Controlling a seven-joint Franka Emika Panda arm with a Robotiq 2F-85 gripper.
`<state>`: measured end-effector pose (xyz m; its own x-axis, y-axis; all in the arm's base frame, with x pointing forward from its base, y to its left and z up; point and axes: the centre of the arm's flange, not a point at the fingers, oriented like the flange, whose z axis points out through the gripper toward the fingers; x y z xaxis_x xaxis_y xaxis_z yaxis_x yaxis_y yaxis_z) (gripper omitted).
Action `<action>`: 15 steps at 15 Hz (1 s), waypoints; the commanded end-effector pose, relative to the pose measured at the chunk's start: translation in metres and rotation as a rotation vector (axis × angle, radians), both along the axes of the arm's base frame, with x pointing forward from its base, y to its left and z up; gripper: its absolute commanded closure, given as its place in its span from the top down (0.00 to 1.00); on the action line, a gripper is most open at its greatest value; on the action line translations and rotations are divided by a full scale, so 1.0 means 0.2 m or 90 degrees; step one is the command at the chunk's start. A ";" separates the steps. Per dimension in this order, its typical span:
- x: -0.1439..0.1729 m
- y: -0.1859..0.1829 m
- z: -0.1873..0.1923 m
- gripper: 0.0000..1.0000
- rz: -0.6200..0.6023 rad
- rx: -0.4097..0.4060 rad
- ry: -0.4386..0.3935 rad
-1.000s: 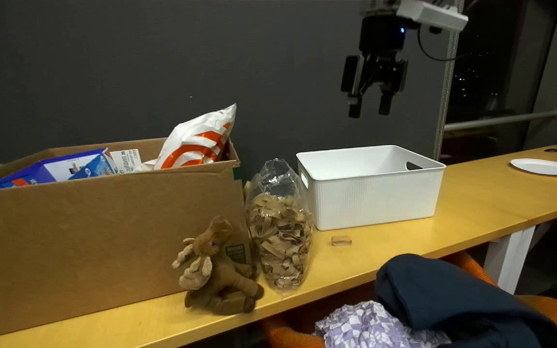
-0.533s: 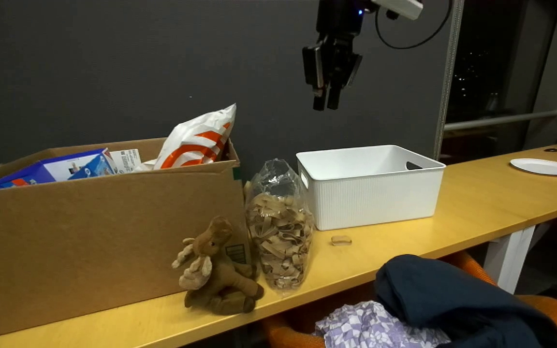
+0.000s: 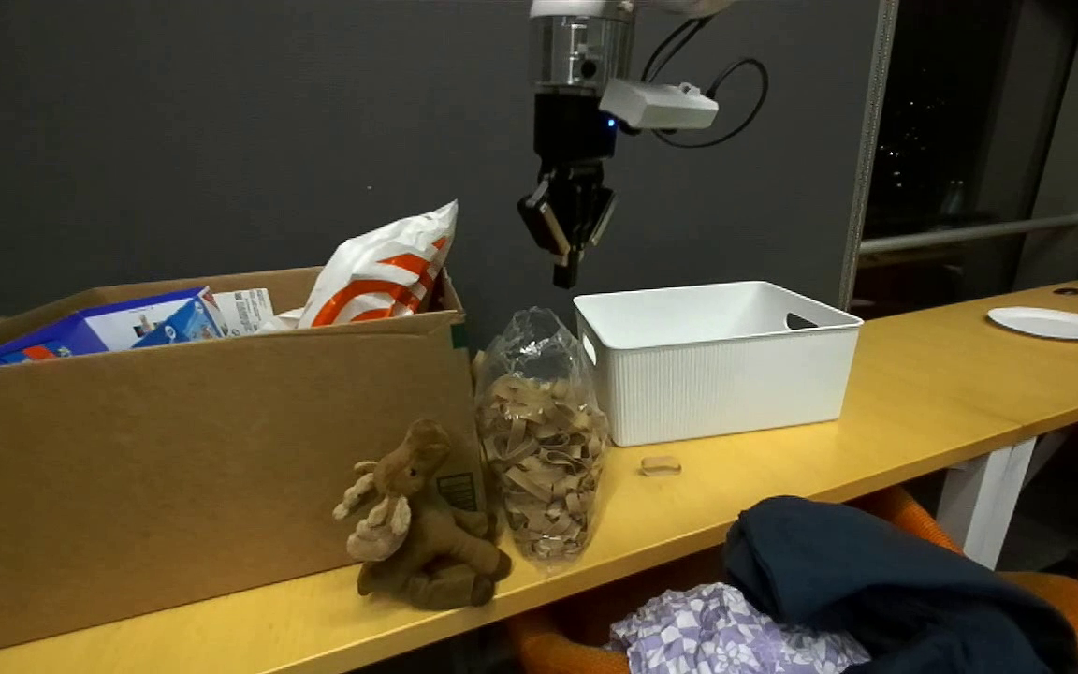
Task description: Move the white storage container backwards then remove some rubber bands from the plastic and put them on the right side of the counter.
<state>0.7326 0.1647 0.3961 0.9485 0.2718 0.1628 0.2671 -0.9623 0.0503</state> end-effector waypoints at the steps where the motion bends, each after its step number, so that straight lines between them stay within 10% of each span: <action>1: 0.14 0.17 0.01 0.00 0.036 -0.017 -0.019; 15: 0.16 0.25 -0.26 0.00 0.039 -0.007 0.014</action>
<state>0.7559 0.2139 0.3455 0.9314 0.3262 0.1614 0.3216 -0.9453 0.0547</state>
